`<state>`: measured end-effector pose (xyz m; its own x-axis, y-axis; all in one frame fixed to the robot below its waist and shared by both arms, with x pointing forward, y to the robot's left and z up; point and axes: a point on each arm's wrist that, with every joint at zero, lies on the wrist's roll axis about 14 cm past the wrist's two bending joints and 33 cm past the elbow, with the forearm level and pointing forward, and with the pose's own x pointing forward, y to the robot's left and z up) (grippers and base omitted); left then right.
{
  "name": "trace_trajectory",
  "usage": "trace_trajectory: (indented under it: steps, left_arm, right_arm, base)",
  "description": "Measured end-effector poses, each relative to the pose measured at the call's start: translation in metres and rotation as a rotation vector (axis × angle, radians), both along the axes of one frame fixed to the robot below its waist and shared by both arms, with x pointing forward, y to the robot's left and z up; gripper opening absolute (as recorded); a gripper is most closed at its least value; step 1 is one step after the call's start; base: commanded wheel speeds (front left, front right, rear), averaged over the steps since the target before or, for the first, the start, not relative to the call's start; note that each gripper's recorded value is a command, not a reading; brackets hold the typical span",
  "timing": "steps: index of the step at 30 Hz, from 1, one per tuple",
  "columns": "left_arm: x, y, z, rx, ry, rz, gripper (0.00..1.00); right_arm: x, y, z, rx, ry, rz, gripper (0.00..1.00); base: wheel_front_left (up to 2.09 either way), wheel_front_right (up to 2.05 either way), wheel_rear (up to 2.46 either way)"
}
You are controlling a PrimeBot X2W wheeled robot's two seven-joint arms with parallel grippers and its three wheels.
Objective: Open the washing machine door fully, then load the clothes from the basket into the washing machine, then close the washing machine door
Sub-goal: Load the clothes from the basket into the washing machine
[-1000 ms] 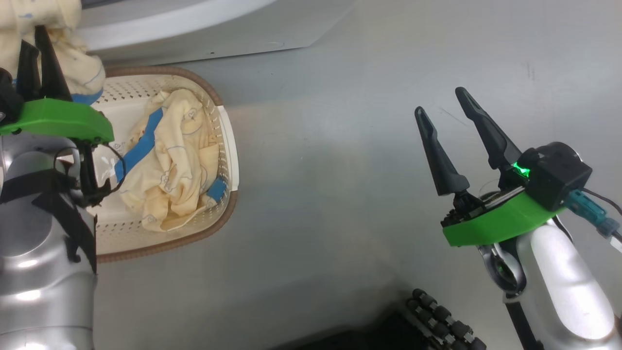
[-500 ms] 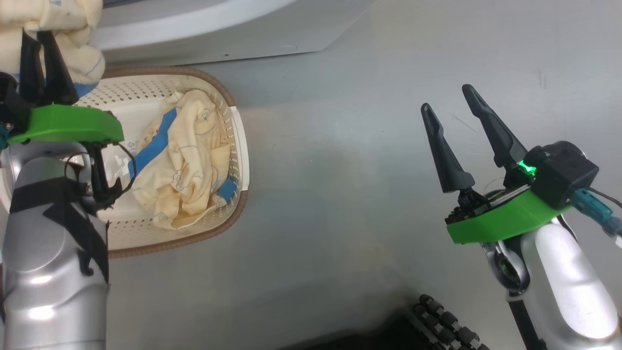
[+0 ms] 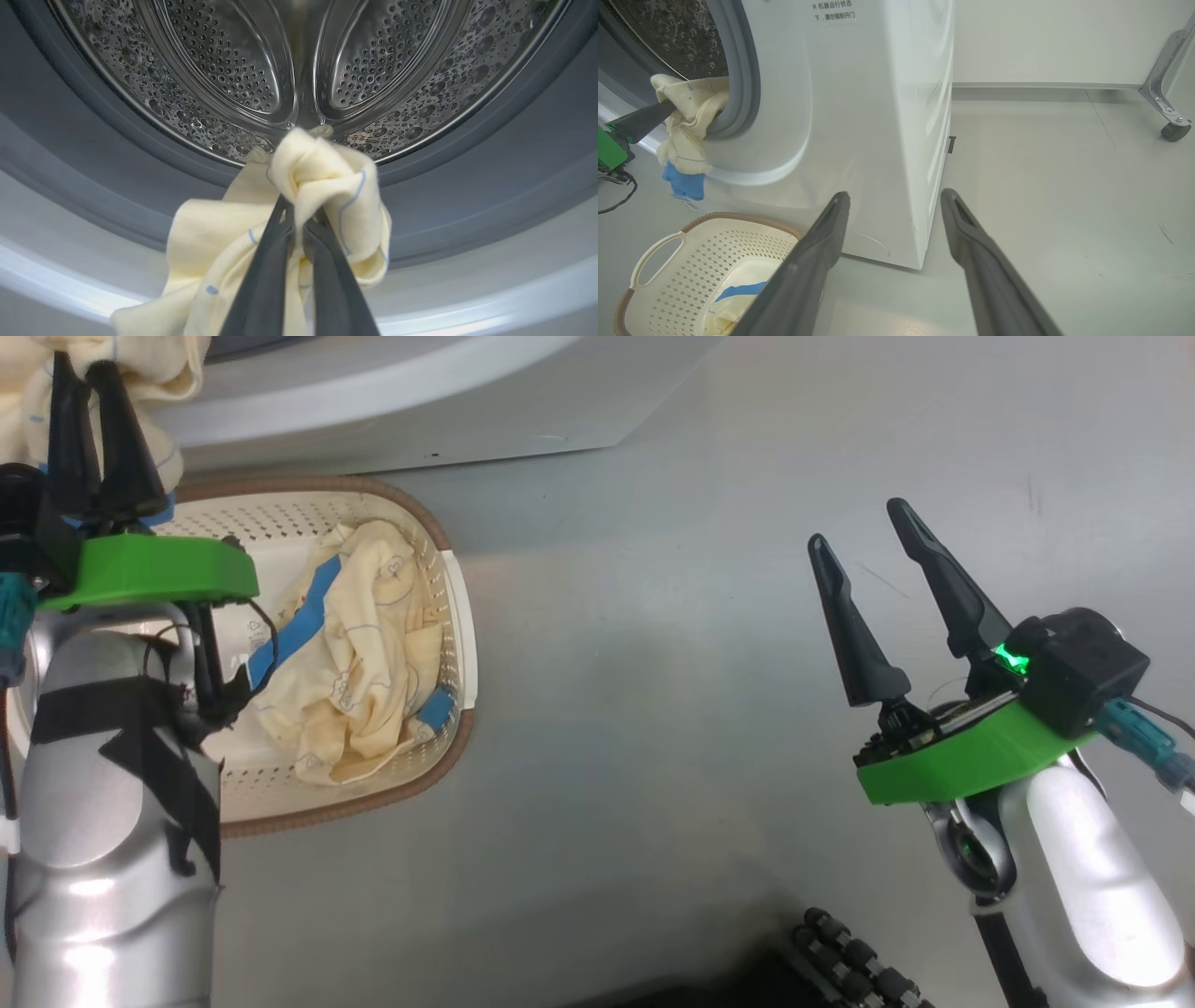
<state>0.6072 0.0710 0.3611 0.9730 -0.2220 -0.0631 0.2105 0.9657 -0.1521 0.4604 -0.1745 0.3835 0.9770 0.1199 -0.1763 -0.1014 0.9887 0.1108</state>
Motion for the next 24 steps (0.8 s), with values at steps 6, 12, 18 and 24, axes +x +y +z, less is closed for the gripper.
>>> trace_trajectory:
  steps: [6,12,18,24]
  left_arm:
    - [0.012,-0.005,0.015,0.018,-0.051,-0.018,0.00]
    - [0.034,-0.015,0.031,0.057,-0.101,-0.052,0.00]
    - [0.062,-0.025,0.061,0.070,-0.158,-0.067,0.00]
    - [0.081,-0.032,0.068,0.085,-0.146,-0.071,0.00]
  right_arm:
    - [-0.002,-0.003,0.004,-0.003,-0.005,-0.009,1.00]
    - [-0.006,-0.004,0.007,0.002,-0.004,-0.019,1.00]
    - [-0.014,-0.006,0.009,0.007,0.007,-0.032,1.00]
    - [-0.024,-0.010,0.009,0.002,0.023,-0.048,1.00]
  base:
    - [0.00,0.00,0.00]
    - [0.00,0.00,0.00]
    - [0.00,0.00,0.00]
    - [0.00,0.00,0.00]
